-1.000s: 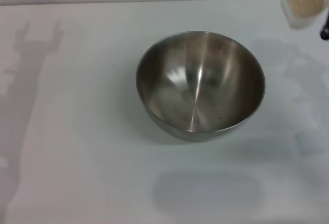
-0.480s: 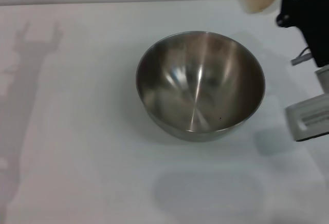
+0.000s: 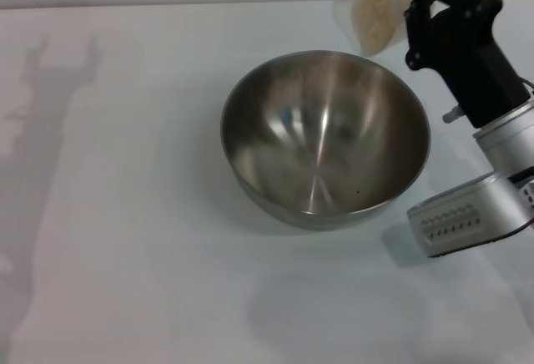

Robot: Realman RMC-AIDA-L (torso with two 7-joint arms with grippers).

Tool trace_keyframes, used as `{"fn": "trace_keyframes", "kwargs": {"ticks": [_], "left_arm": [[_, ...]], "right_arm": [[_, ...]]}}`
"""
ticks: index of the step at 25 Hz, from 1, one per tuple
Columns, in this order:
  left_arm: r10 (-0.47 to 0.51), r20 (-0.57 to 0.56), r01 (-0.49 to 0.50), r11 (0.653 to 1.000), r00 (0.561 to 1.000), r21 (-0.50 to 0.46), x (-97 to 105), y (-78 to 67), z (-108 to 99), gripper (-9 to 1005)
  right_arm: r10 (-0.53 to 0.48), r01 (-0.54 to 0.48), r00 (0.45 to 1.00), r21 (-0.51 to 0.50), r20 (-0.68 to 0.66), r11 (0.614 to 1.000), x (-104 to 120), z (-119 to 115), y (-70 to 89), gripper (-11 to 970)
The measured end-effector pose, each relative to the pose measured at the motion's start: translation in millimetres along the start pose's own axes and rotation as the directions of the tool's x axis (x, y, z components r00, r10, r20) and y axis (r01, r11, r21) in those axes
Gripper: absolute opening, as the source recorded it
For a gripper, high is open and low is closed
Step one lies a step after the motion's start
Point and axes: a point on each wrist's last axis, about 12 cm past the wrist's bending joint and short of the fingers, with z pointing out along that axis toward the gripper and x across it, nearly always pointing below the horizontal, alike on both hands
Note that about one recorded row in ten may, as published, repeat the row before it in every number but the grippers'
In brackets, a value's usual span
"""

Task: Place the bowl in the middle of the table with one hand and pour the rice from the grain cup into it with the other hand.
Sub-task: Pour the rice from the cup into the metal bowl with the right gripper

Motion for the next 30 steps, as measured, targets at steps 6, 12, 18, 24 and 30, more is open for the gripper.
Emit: {"fn": "trace_keyframes", "kwargs": {"ticks": [6,12,18,24,30], "left_arm": [[-0.003,0.002,0.003,1.000,1.000,0.001,-0.3,-0.2,0.1,796],[-0.004,0.006,0.004,1.000,1.000,-0.002,-0.9,0.4,0.4,796],[-0.005,0.009,0.005,1.000,1.000,-0.003,-1.6,0.6,0.9,796],[-0.005,0.011,0.005,1.000,1.000,-0.003,-2.0,0.4,1.2,796],[-0.004,0.009,0.004,1.000,1.000,-0.004,-1.7,1.0,0.3,796]], "right_arm": [[-0.117,0.119,0.992,-0.045,0.036,0.992,-2.7,1.1,5.4,10],[-0.196,0.200,0.979,-0.055,0.059,0.978,-2.6,3.8,6.3,11],[-0.239,0.245,0.966,-0.050,0.093,0.968,-5.0,4.8,6.3,11],[-0.283,0.293,0.949,-0.055,0.140,0.954,-6.1,4.3,7.6,11],[-0.308,0.324,0.935,-0.068,0.175,0.944,-4.0,2.7,8.6,10]]}}
